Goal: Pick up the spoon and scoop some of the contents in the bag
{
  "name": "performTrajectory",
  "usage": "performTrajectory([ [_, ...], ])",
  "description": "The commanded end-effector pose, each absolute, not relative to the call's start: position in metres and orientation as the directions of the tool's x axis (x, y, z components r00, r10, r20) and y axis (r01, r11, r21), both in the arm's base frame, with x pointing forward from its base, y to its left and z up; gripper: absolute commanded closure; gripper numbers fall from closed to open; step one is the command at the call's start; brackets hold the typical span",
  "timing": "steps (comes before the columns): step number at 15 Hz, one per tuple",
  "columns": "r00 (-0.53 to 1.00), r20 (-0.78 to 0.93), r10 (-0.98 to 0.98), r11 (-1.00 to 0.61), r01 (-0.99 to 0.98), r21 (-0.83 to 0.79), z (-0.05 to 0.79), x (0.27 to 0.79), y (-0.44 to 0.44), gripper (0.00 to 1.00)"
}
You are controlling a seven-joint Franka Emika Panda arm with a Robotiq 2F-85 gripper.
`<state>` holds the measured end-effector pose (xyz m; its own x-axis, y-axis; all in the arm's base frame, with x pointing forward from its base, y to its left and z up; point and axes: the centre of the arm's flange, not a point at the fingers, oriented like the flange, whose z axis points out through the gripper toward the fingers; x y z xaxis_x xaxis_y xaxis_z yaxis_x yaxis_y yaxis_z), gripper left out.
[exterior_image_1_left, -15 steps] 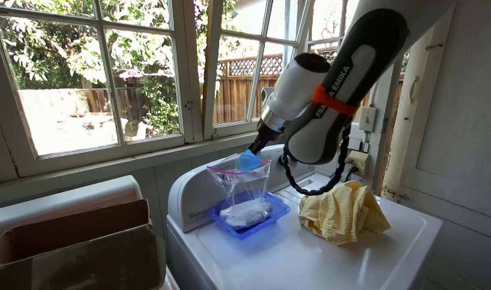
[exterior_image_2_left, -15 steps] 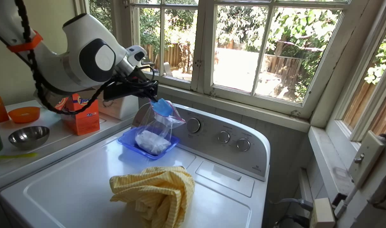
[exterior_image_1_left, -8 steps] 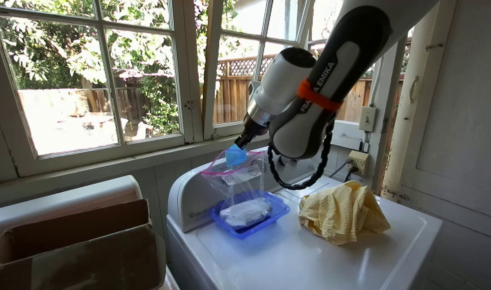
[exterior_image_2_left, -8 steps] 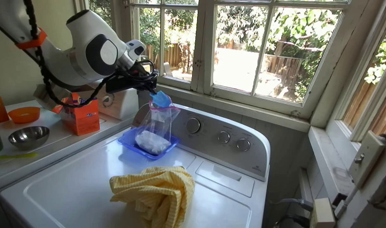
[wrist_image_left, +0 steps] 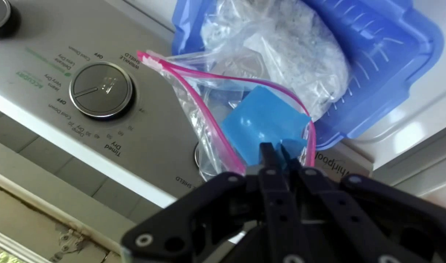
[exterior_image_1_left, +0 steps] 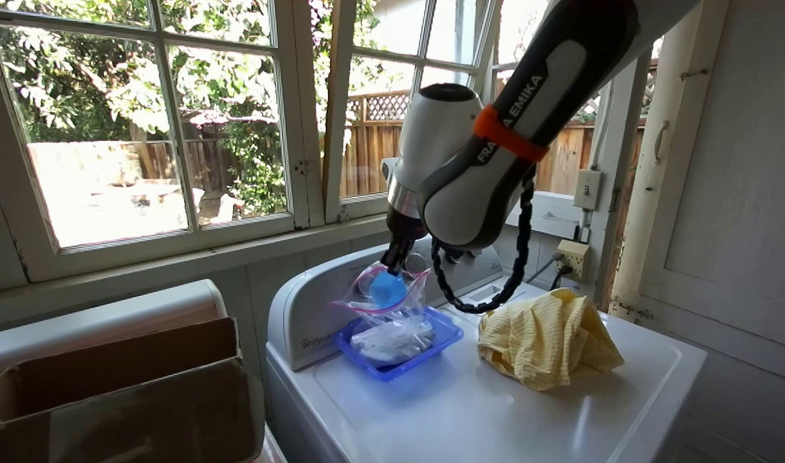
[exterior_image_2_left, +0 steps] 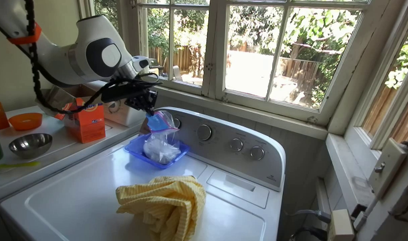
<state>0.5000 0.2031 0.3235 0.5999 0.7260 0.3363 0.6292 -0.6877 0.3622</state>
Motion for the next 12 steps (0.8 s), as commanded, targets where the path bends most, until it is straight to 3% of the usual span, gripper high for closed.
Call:
performTrajectory([
  [1,0.606,0.294,0.739,-0.673,0.683,0.285,0.337,0.514,0.196,0.98],
  [8,0.694,0.196,0.693,-0.721,0.655,0.227,0.359,0.517,0.172,0.98],
  [12,0.582,0.282,0.762,-0.645,0.649,0.404,0.355,0.52,0.171,0.98],
])
